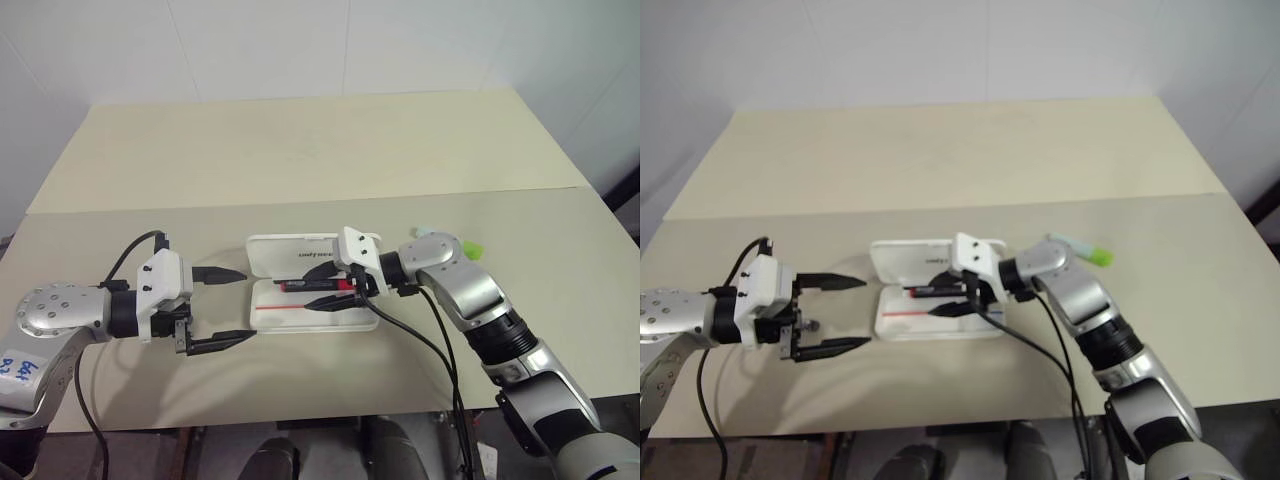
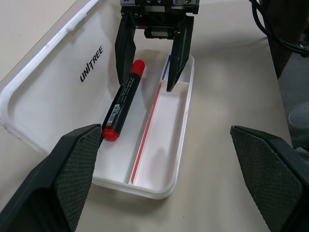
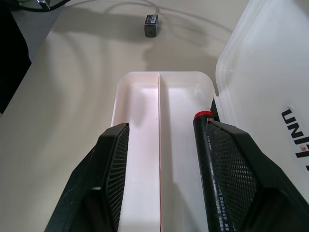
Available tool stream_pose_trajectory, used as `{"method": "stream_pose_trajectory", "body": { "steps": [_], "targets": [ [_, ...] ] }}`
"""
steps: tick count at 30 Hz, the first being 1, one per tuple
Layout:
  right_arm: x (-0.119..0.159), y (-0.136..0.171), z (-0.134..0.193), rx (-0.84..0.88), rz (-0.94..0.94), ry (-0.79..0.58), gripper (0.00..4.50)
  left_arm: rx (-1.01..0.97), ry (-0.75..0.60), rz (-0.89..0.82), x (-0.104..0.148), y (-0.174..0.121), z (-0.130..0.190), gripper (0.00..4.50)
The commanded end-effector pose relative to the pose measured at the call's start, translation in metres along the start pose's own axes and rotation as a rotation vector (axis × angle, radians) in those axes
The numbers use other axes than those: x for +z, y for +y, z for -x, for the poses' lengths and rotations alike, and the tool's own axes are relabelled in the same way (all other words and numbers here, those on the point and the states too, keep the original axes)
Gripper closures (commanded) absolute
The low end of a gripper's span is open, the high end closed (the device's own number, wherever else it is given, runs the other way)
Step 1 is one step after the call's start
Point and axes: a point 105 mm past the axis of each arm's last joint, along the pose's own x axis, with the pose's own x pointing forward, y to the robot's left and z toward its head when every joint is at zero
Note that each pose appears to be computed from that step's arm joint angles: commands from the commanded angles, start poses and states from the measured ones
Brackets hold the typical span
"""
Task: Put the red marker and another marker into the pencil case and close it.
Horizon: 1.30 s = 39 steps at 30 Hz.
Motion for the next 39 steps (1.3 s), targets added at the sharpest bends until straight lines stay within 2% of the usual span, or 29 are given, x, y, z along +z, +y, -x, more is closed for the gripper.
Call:
{"method": "stream_pose_trajectory", "body": {
  "steps": [1,16,27,30,33,36,38,39],
  "targets": [
    [0.024,0.001,0.009,-0.001,0.039,-0.074,1.81,0.0,-0.015,-0.039,0.008,0.0,0.0,0.0],
    [0.032,0.013,0.038,0.034,-0.031,-0.099,1.81,-0.005,-0.018,-0.037,0.007,0.0,-0.001,0.0],
    [0.022,0.031,0.095,0.047,-0.131,0.005,1.81,-0.003,-0.02,-0.033,0.006,0.0,-0.001,0.0],
    [0.02,0.024,0.115,-0.01,-0.161,0.043,1.81,-0.004,-0.022,-0.033,0.006,0.0,-0.002,0.0],
    [0.014,0.003,0.133,-0.133,-0.162,0.069,1.81,-0.003,-0.024,-0.034,0.005,0.001,-0.002,0.0],
    [-0.002,-0.024,0.149,-0.27,-0.111,0.14,0.92,0.0,-0.029,-0.037,0.005,0.002,-0.004,0.0],
    [-0.011,-0.033,0.154,-0.304,-0.092,0.174,0.11,0.001,-0.031,-0.041,0.005,0.003,-0.005,0.0],
    [-0.016,-0.038,0.156,-0.322,-0.108,0.175,0.05,0.003,-0.034,-0.043,0.005,0.004,-0.005,0.0]
  ]
}}
